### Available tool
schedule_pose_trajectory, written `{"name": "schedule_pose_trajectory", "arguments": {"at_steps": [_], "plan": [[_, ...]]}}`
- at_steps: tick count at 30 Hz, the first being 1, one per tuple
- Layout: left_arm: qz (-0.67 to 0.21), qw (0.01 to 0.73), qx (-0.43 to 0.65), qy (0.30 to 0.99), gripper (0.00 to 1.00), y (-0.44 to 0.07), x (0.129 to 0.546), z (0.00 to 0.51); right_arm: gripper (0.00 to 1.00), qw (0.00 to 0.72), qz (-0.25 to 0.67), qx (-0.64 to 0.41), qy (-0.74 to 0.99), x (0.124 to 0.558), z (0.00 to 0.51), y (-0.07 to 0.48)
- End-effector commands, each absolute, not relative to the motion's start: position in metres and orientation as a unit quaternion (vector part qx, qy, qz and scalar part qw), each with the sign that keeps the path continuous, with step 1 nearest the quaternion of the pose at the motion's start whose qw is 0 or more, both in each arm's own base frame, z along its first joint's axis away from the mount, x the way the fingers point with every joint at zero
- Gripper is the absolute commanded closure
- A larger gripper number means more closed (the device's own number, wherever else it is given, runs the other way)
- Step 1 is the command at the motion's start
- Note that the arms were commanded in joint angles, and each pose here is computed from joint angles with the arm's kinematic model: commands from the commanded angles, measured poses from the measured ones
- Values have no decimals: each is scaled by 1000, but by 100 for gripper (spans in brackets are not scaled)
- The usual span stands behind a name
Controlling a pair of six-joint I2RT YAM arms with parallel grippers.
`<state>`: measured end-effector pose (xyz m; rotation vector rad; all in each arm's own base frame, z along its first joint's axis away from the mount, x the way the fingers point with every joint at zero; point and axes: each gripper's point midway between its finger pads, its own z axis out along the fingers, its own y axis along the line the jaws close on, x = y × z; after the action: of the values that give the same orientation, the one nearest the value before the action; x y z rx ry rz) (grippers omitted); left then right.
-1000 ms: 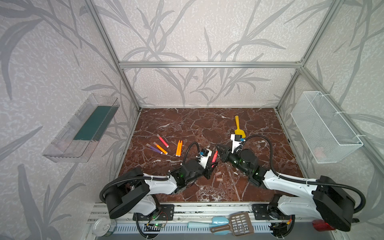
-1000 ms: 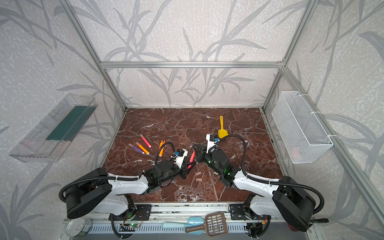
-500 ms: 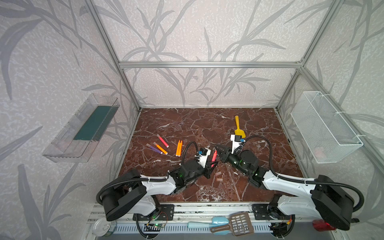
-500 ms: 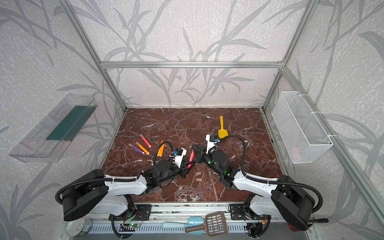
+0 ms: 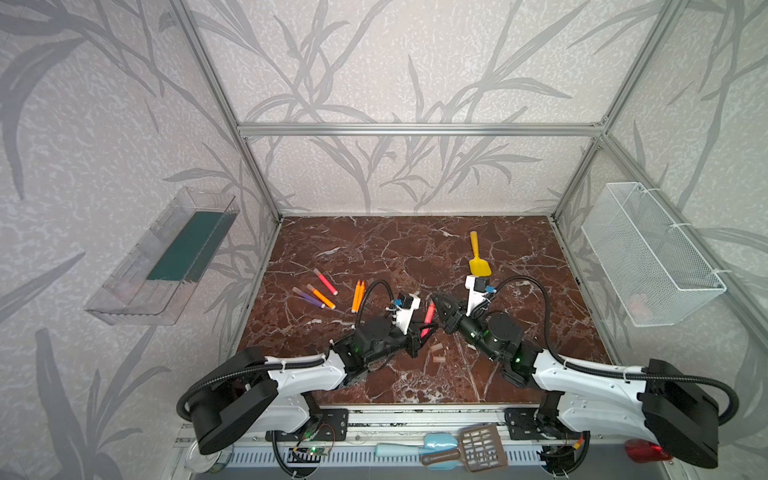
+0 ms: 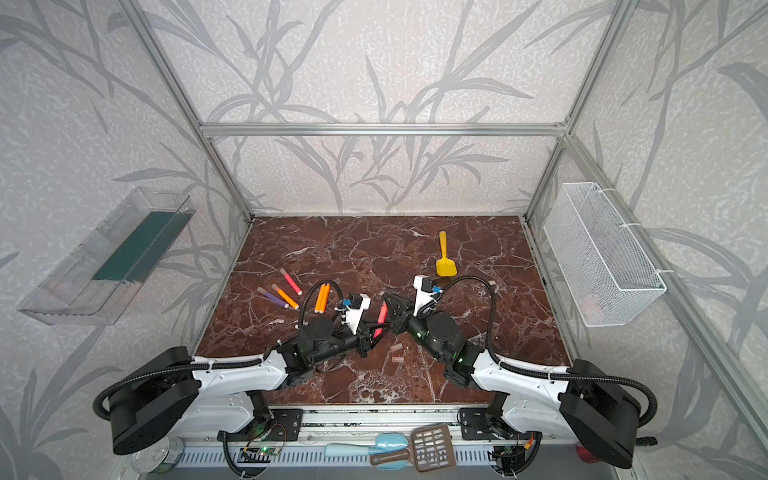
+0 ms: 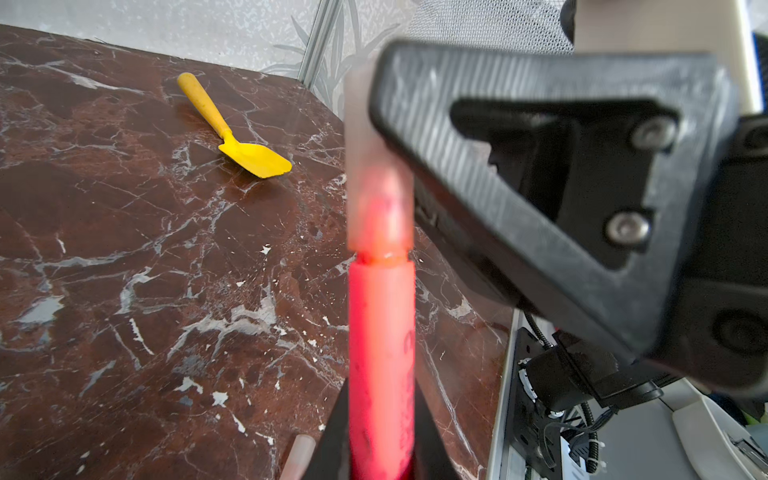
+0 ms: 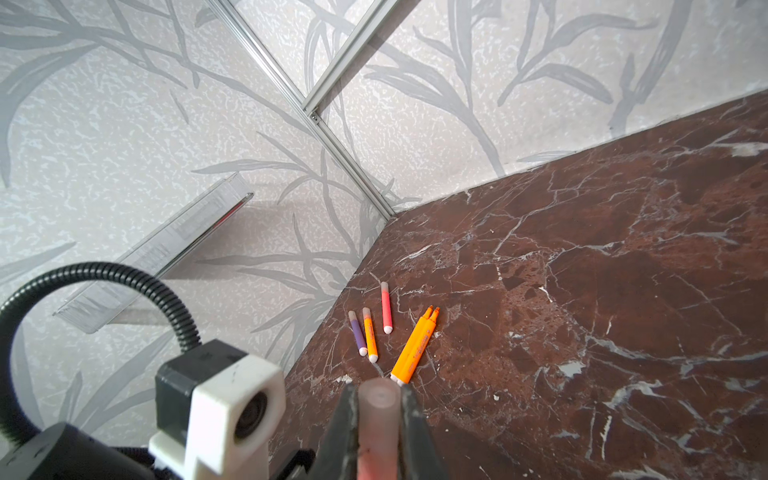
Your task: Insert the pens into the pen caps
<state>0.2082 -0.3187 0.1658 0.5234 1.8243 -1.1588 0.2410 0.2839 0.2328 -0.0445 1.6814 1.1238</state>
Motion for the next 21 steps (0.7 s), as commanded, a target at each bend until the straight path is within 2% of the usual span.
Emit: {"name": "schedule_pose_trajectory", "arguments": {"at_steps": [1, 9, 21], "plan": [[-501, 496, 182, 686, 100, -319, 223, 218, 100, 486, 472, -65, 732, 218, 208, 297], [-527, 490, 206, 663, 100, -327, 214, 224, 100, 483, 468, -70, 737, 218, 204, 303], [-513, 500, 202, 669, 100, -321, 216, 221, 87, 487, 452, -56, 745, 219, 202, 291]]}}
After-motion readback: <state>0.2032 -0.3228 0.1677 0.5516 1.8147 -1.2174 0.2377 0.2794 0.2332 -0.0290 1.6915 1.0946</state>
